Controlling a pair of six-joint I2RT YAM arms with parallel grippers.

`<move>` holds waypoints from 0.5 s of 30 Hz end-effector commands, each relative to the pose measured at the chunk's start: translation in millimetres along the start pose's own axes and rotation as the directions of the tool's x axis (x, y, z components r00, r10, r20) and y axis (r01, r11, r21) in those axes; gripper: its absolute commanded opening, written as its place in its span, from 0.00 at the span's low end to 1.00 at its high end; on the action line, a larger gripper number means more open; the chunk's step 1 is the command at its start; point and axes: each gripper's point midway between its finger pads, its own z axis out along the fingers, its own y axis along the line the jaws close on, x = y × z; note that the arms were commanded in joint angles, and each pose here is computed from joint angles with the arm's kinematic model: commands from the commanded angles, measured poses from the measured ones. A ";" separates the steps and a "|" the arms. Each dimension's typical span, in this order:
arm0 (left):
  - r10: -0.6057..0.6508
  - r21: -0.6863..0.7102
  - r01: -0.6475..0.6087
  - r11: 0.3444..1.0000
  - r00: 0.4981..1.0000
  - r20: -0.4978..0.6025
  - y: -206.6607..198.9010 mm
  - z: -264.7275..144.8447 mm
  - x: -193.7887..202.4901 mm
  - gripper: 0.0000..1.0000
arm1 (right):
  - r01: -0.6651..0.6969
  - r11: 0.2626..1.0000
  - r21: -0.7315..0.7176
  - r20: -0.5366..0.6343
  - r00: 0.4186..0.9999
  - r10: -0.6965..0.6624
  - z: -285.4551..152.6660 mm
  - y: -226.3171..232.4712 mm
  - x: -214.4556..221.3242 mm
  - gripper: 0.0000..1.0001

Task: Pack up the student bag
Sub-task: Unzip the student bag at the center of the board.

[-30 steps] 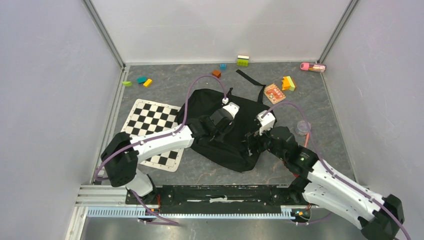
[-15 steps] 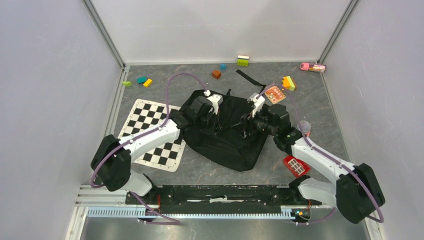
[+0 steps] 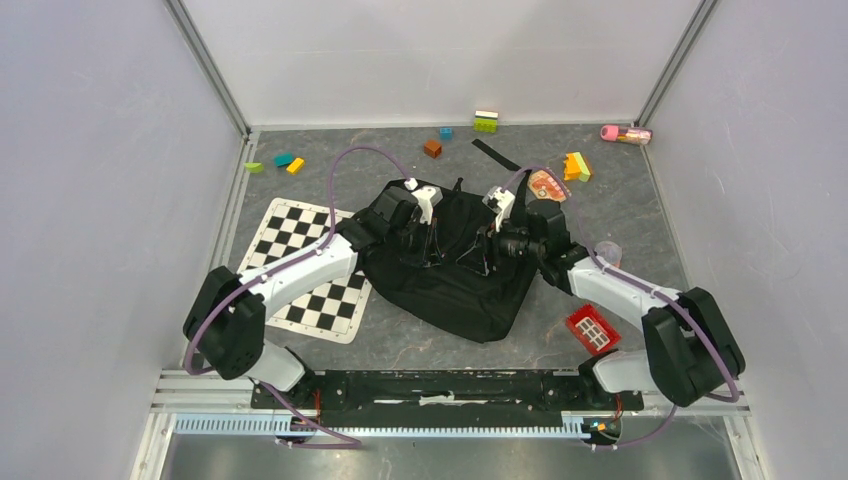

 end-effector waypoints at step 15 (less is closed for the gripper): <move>-0.029 0.073 0.030 0.997 0.999 -0.013 -12.0 4.1 0.1 0.02 | 0.024 0.991 -0.134 0.019 1.000 -0.021 17.6 8.3 -12.4 0.29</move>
